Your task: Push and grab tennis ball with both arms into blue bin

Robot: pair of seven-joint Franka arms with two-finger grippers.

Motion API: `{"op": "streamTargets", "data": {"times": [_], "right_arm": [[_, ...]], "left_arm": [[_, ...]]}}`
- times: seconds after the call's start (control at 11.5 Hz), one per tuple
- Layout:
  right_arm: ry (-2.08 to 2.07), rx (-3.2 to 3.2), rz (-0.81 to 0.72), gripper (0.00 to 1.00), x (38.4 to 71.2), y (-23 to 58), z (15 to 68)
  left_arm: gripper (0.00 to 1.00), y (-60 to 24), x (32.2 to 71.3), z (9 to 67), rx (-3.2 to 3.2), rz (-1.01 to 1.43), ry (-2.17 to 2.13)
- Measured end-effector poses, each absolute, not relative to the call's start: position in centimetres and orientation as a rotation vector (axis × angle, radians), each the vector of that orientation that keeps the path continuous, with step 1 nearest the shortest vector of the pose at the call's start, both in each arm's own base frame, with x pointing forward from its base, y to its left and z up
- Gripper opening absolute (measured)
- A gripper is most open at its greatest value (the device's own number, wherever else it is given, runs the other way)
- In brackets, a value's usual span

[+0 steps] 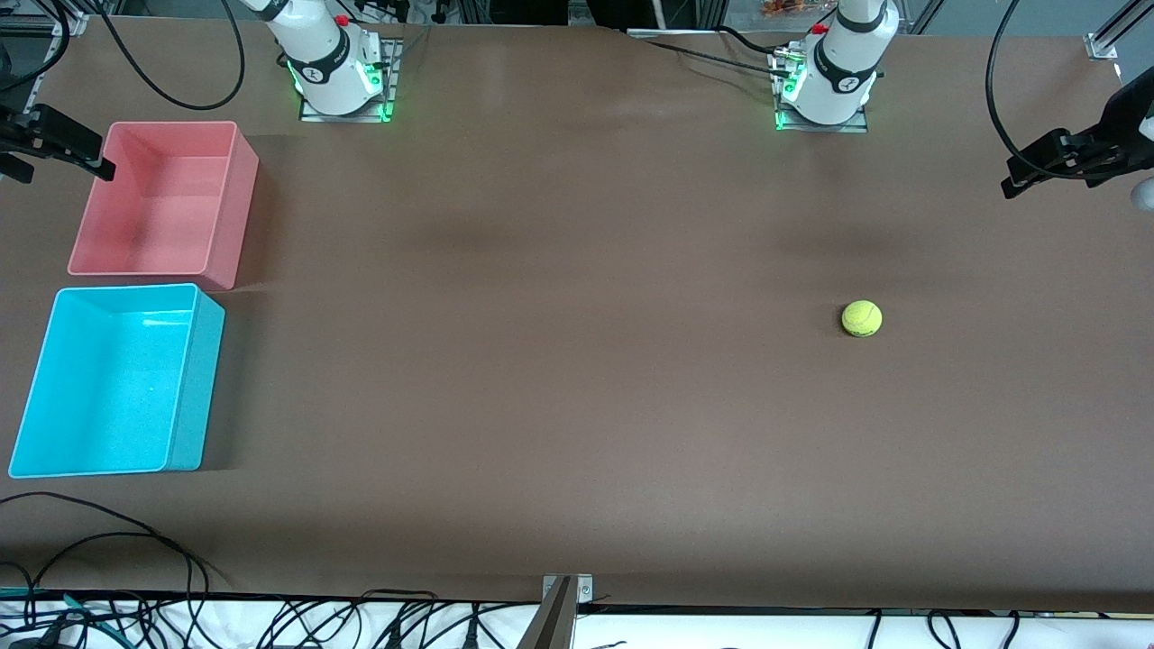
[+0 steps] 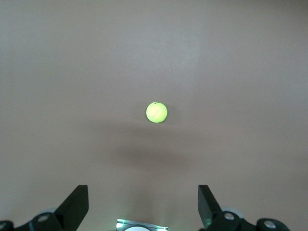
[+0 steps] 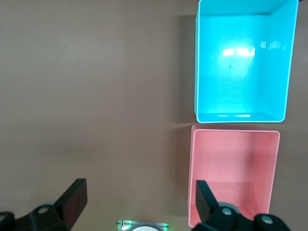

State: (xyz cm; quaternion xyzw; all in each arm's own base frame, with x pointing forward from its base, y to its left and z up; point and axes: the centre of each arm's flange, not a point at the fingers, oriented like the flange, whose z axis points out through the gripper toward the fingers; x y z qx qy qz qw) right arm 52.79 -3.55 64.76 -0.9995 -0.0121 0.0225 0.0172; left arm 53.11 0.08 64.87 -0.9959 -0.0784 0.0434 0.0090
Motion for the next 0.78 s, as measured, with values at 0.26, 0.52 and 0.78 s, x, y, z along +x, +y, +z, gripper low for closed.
{"op": "streamTargets", "data": {"times": [0.26,0.52,0.78], "right_arm": [[-0.037,-3.106,0.070,1.00,52.8,-3.6,64.8],[-0.037,-3.106,0.070,1.00,52.8,-3.6,64.8],[-0.037,-3.106,0.070,1.00,52.8,-3.6,64.8]], "left_arm": [[1.00,0.1,53.2,64.7,-3.111,0.140,-0.244],[1.00,0.3,54.4,62.0,-3.102,0.226,-0.249],[1.00,0.3,55.0,59.9,-3.100,0.246,-0.249]]}}
